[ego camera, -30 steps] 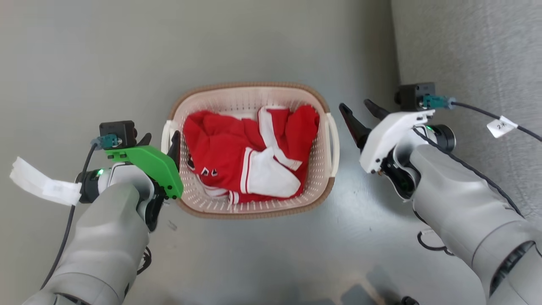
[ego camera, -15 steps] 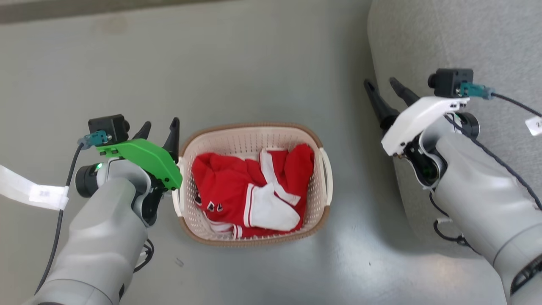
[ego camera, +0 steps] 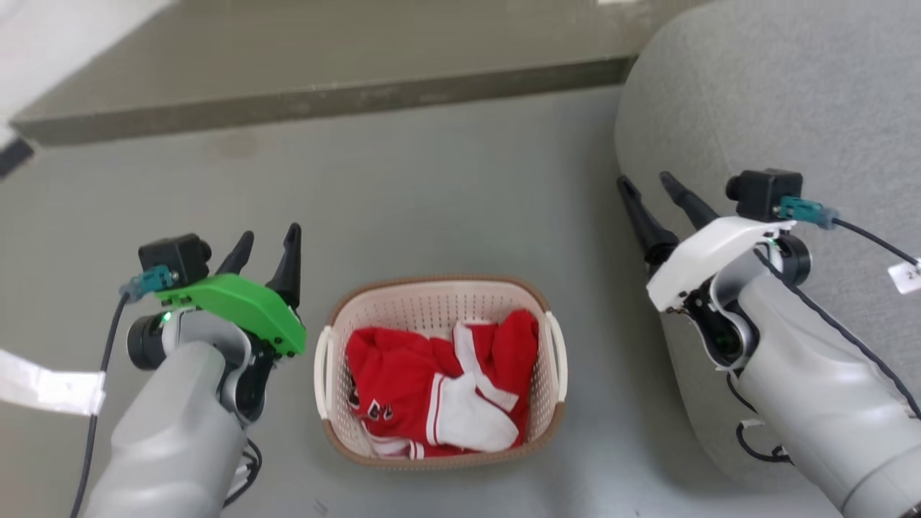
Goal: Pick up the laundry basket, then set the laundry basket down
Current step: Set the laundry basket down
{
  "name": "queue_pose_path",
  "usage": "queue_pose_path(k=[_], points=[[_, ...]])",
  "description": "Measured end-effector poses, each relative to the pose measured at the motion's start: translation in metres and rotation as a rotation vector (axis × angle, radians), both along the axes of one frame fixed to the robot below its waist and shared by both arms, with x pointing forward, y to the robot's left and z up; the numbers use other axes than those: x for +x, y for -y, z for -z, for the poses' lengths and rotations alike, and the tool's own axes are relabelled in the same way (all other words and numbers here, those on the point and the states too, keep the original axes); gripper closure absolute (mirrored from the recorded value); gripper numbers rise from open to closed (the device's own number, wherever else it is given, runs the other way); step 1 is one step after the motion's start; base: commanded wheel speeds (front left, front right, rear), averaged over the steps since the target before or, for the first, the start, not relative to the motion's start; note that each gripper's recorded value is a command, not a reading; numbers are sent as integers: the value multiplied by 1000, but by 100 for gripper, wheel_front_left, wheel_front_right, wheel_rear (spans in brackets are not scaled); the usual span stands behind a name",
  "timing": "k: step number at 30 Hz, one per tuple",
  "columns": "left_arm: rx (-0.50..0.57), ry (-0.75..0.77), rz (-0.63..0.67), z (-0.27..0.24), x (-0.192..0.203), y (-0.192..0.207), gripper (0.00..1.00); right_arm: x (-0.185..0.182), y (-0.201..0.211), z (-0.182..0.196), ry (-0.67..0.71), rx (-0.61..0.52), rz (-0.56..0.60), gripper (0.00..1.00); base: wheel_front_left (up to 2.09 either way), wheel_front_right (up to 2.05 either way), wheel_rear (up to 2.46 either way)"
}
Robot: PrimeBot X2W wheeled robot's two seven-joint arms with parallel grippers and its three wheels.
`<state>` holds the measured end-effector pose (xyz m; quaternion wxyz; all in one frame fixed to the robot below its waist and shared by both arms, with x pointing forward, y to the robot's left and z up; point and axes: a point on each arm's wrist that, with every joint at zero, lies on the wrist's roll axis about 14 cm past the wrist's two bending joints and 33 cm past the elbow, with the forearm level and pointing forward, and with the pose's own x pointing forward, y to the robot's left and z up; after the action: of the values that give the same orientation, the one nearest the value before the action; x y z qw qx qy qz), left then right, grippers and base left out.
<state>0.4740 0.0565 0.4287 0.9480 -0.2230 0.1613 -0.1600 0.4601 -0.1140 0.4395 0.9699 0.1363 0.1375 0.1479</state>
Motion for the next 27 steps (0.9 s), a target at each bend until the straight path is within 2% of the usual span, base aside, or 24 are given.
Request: queue_pose_path(k=[9,18,23,27], points=[[9,157,-50,-50,-10,-14,0,-10,15,-52,167,-11,52,0,0,0,0],[-6,268,-116,-83,-22,-31,0,-25,26,-73,248,-19,117,0,0,0,0],[-1,249,-150,-72,-38,-40,0,-35,34,-74,264,-39,158,0,0,0,0],[-27,288,-178,-84,-46,-42,0,-47,33,-73,272,-37,158,0,0,0,0]])
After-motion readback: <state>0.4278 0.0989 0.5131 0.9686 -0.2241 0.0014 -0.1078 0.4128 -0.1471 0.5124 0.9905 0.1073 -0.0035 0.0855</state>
